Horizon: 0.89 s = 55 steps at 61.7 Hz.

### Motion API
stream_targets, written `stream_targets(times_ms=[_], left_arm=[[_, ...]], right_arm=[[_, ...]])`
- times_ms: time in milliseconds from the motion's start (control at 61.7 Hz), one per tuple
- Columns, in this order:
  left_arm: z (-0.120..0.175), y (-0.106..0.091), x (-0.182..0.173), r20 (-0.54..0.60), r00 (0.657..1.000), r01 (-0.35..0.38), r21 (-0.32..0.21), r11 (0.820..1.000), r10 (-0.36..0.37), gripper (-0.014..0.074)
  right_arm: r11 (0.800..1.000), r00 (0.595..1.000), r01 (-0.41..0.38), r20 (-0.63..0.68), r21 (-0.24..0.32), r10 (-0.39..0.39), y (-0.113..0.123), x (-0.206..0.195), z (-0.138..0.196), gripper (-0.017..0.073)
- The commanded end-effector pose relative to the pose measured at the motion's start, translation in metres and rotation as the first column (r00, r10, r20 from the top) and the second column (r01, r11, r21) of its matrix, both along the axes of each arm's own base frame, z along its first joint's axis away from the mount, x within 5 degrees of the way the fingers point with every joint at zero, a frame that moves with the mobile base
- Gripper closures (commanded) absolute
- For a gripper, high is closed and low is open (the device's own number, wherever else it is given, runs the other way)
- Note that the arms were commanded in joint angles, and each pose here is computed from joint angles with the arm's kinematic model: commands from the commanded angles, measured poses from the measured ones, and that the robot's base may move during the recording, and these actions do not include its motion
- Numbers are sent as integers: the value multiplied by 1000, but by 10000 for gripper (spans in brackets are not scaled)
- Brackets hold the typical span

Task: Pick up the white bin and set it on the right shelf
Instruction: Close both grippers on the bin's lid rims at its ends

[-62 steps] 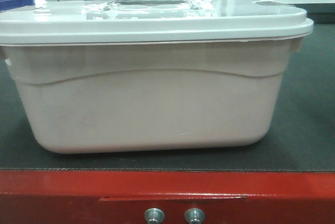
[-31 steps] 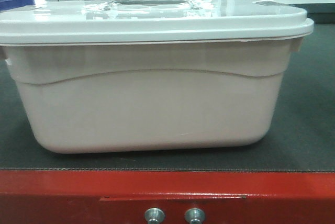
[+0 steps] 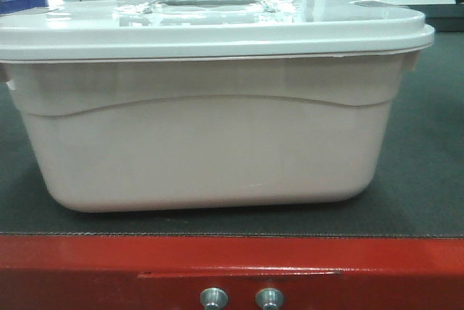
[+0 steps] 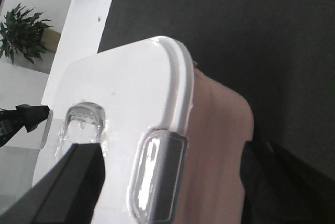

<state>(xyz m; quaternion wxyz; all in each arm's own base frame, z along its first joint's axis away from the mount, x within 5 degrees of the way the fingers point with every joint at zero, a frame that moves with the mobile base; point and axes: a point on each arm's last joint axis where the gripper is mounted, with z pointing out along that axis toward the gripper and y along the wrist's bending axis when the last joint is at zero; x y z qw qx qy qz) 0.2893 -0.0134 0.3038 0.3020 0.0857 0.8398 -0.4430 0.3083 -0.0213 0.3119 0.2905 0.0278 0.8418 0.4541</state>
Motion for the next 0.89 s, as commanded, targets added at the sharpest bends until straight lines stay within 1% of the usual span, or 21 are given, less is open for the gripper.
stream_targets(times_ms=[0,65,195,324,422,487,633,778,876], left_arm=[[16,-5,0,42,997,73,-134,988,-68,109],[7,-4,6,11,997,74,-147,986,-73,109],[-4,-3,13,-26,997,70,-160,985,-75,109],[-4,-3,15,-28,997,60,-182,981,-67,109],[-2,-5,16,-19,998,55,-210,976,-60,109],[-1,-11,16,-17,997,70,-218,973,-75,109],[-1,-26,15,-17,992,120,-218,969,-127,109],[0,-45,12,-14,983,173,-228,958,-181,109],[1,-50,11,-11,981,188,-236,954,-196,109]], right_arm=[[990,993,-107,66,97,101,8,-6,21,-64],[988,992,-120,58,99,115,10,-3,16,-64],[980,985,-172,44,105,168,25,2,10,-64],[969,974,-225,43,103,222,41,3,7,-64],[964,970,-244,34,106,241,48,5,4,-64],[961,968,-252,26,114,250,52,7,1,-64],[956,964,-264,15,128,264,57,9,-3,-64],[952,963,-269,23,148,269,59,9,-1,-64],[951,964,-264,29,162,263,59,10,0,-64]])
